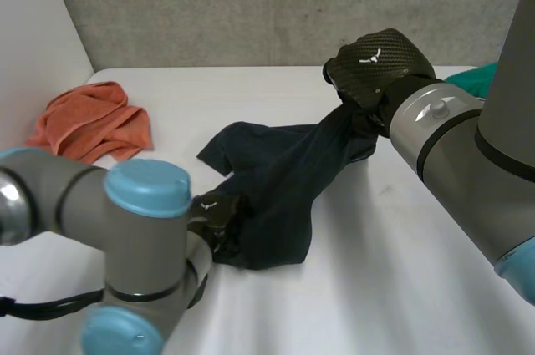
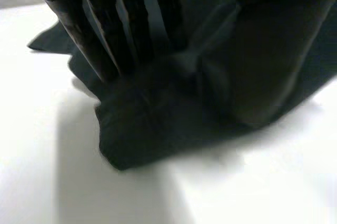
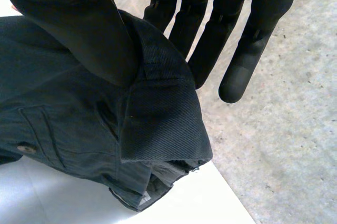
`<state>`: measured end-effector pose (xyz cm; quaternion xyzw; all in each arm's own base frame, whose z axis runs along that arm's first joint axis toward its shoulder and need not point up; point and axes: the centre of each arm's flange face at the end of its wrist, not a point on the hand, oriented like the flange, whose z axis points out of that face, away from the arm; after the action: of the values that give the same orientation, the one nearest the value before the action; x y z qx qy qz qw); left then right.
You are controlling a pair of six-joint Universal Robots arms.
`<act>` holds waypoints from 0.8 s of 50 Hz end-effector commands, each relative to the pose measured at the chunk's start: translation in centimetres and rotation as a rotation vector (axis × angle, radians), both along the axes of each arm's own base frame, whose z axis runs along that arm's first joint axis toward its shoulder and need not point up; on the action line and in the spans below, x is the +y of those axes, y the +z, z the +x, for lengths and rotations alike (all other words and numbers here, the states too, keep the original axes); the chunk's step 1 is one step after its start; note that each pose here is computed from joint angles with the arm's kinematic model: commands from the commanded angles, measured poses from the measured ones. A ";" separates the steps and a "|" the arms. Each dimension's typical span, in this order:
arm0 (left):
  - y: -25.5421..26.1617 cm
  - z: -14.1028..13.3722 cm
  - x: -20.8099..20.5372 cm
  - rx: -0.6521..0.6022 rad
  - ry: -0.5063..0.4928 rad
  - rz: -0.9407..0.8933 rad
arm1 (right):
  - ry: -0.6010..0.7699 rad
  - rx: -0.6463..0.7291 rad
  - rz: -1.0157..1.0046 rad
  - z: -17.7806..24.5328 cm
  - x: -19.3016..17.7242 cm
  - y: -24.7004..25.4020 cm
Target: Fold the laundry.
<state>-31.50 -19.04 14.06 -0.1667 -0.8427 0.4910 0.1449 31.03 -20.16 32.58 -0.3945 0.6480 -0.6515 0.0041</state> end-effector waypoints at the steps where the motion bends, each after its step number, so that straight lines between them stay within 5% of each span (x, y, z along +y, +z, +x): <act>1: 0.0 -1.4 -0.5 0.002 0.127 -0.102 | -0.016 -0.016 -0.004 -0.1 0.1 0.5; 7: 3.2 0.7 -2.0 0.014 0.193 -0.154 | -0.068 0.012 0.015 -1.5 -1.6 -0.3; 16: 13.2 5.6 -3.3 -0.043 -0.067 -0.401 | 0.029 0.260 0.120 -4.5 -3.3 -4.6; 22: 10.9 5.4 -3.6 -0.264 -0.214 -0.367 | 0.181 0.325 0.183 -3.9 -2.4 -7.9; 29: 7.3 4.1 -7.9 -0.415 -0.191 -0.338 | 0.192 0.366 0.108 -2.0 -5.4 -10.0; 32: 9.7 2.8 -10.3 -0.356 -0.152 -0.482 | 0.150 0.319 -0.044 -0.8 -8.0 -8.2; 40: 26.3 0.9 -15.5 0.008 0.064 -1.256 | -0.092 -0.112 -0.725 1.1 -14.9 5.2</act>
<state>-29.75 -31.48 27.21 -0.3139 -0.6387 0.7024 -0.0094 31.10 -30.90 27.29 -0.4896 0.5523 -0.6686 -0.0909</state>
